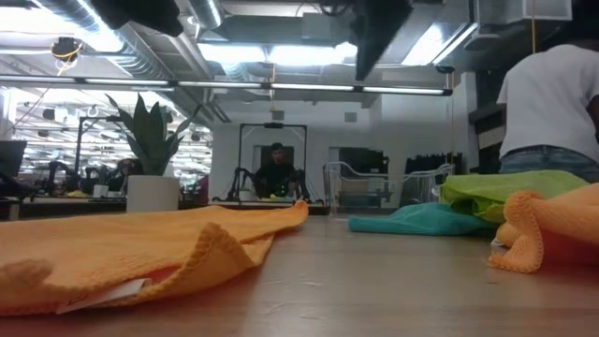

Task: Fold microfiber towels
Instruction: Fold the top orange microfiber towel

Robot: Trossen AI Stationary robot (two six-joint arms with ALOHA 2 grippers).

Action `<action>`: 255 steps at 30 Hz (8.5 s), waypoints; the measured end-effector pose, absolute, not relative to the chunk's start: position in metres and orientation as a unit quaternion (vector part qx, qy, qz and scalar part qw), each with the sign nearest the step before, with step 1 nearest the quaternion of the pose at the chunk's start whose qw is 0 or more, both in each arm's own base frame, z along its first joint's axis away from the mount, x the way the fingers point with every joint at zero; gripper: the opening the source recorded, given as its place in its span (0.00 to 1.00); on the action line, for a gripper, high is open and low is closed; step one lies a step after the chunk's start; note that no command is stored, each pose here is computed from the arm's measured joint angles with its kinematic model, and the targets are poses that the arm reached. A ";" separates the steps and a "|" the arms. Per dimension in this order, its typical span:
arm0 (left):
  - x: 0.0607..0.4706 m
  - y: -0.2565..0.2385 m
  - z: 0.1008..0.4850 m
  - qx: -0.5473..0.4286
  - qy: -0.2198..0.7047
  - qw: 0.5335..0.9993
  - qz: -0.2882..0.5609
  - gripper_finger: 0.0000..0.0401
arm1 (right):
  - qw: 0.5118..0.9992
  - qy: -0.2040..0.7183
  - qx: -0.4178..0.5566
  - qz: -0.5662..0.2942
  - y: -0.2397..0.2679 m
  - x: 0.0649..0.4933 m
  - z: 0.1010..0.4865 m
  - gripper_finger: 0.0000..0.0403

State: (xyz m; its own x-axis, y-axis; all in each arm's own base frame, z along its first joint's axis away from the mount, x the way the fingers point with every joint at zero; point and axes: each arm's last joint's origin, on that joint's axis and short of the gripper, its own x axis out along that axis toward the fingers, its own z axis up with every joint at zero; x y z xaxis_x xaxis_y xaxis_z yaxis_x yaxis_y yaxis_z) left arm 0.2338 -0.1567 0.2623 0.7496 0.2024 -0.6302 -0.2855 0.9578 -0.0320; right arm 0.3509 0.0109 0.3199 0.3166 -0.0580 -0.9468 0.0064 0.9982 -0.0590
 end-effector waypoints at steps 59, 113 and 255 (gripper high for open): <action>0.277 0.000 0.203 -0.103 0.473 0.856 0.185 0.26 | 0.897 0.338 0.172 -0.228 -0.026 0.371 0.122 0.43; 0.277 0.109 0.149 -0.152 0.546 0.817 0.109 0.42 | 0.884 0.376 0.184 -0.208 -0.030 0.366 0.117 0.43; 0.241 -0.191 0.194 -0.109 0.480 0.869 -0.055 0.22 | 0.939 0.281 -0.037 0.193 0.156 0.371 0.157 0.43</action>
